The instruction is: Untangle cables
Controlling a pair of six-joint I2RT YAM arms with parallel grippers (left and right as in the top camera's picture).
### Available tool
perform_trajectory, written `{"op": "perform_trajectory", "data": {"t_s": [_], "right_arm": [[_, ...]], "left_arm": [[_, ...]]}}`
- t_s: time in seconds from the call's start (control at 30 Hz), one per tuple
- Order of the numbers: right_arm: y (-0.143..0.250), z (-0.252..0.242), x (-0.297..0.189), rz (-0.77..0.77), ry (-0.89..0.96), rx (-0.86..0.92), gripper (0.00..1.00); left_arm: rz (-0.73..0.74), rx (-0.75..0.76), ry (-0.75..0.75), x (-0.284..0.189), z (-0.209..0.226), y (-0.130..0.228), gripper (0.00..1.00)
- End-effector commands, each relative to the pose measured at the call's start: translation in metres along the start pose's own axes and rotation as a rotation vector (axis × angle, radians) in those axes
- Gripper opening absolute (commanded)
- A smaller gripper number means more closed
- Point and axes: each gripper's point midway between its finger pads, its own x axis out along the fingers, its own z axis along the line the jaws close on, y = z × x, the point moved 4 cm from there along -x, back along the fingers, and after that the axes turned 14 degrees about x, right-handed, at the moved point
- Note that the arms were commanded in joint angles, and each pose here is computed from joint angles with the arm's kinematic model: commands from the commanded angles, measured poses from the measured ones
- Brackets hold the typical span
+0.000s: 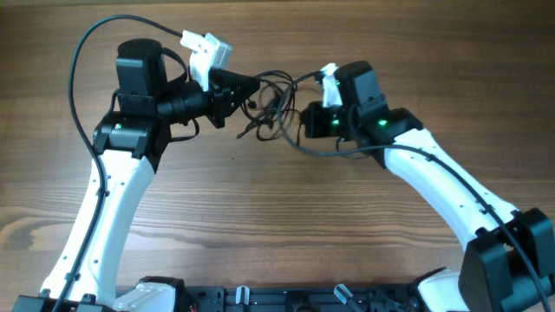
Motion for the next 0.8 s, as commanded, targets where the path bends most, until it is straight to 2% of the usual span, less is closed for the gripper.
{"op": "perform_trajectory", "data": {"t_s": [0.0, 0.23, 0.37, 0.4, 0.47, 0.5, 0.63, 0.77], "right_arm": [[-0.019, -0.042, -0.005, -0.056, 0.127, 0.092, 0.05], [-0.03, -0.07, -0.017, -0.068, 0.178, 0.119, 0.05], [-0.022, -0.056, -0.015, 0.002, 0.076, 0.039, 0.05], [-0.02, -0.053, -0.015, 0.016, 0.052, 0.024, 0.11], [-0.017, -0.045, -0.014, 0.044, -0.011, -0.011, 0.32], [-0.016, -0.041, -0.014, 0.051, -0.033, -0.017, 0.37], [-0.016, -0.02, -0.016, 0.07, -0.176, -0.092, 0.5], [-0.018, -0.016, -0.017, 0.066, -0.201, -0.081, 0.59]], "left_arm": [[-0.031, 0.041, -0.026, -0.008, -0.002, -0.014, 0.04], [-0.035, 0.054, -0.076, -0.009, 0.005, -0.016, 0.04], [-0.035, 0.053, -0.07, -0.009, 0.005, -0.016, 0.04], [-0.036, 0.053, -0.068, -0.009, 0.004, -0.016, 0.04], [-0.036, 0.053, -0.068, -0.009, 0.004, -0.016, 0.04], [-0.036, 0.053, -0.068, -0.009, 0.004, -0.016, 0.04], [-0.035, 0.053, -0.068, -0.009, 0.004, -0.016, 0.04], [-0.039, 0.053, -0.05, -0.009, 0.002, -0.017, 0.04]]}}
